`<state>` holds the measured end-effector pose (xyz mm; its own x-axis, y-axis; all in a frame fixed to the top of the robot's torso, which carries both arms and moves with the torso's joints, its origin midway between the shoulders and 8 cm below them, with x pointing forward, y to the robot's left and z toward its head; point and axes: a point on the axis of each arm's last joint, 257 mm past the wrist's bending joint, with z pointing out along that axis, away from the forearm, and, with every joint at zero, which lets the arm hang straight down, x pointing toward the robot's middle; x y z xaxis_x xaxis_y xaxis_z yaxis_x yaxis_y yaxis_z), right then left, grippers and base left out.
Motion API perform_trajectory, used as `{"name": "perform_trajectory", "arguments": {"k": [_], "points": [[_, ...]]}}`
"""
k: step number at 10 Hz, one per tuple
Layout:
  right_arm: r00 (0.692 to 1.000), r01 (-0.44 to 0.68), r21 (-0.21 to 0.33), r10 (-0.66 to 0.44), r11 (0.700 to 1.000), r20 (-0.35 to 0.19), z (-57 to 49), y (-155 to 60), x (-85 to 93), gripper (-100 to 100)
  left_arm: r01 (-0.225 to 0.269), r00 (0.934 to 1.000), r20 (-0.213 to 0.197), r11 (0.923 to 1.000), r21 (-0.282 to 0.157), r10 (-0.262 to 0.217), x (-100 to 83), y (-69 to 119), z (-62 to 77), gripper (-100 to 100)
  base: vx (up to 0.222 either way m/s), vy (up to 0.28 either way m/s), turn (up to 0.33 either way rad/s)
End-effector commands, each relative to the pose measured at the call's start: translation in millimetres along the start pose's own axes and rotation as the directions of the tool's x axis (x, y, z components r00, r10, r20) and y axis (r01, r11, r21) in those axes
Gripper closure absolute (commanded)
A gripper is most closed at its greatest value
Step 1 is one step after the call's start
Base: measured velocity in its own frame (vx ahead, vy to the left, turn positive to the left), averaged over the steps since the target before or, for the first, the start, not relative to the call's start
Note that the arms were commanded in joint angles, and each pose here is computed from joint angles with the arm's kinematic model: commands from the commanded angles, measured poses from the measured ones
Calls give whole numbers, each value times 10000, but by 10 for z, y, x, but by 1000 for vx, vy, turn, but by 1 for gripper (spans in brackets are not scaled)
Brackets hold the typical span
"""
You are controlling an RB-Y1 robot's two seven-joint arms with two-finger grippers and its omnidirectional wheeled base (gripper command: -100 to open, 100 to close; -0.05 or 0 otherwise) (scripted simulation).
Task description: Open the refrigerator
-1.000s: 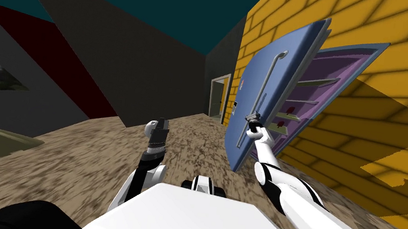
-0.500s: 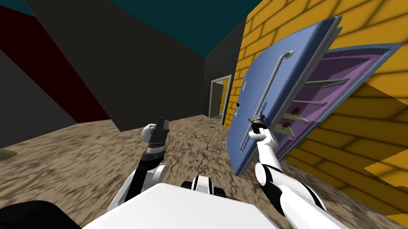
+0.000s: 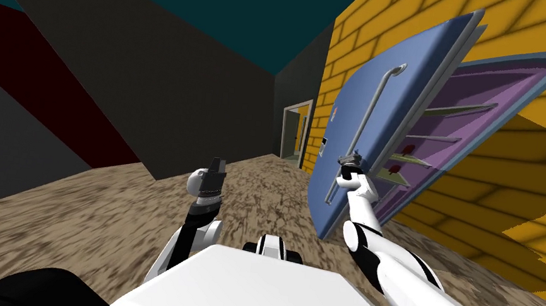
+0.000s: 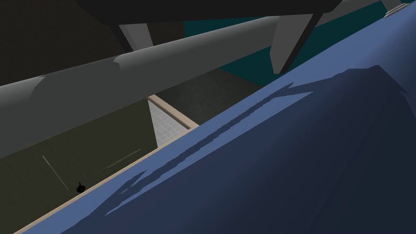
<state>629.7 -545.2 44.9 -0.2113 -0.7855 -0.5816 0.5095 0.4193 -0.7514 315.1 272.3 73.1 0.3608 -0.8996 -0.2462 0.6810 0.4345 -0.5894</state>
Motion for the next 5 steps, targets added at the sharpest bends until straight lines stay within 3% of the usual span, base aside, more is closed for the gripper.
{"name": "perform_trajectory", "arguments": {"k": [1,2,3,4,5], "points": [[9994,268,435,-258,9987,-233,3,-233,101,100,0,10000,0,10000,1,0,0,0,0,0,114,245,-19],[9994,268,435,-258,9987,-233,3,-233,101,100,0,10000,0,10000,1,0,0,0,0,0,113,217,-13],[9981,408,613,-378,9973,-489,-19,-330,215,100,0,10000,0,10000,1,0,0,0,0,0,139,229,-38],[9992,187,435,-172,9989,-353,18,-309,247,-100,0,10000,0,10000,0,0,0,0,0,0,79,162,-33],[9993,239,324,-229,9992,-308,46,-313,283,-100,-1,10000,-1,10000,2,1,0,-1,0,0,21,87,-23]]}}
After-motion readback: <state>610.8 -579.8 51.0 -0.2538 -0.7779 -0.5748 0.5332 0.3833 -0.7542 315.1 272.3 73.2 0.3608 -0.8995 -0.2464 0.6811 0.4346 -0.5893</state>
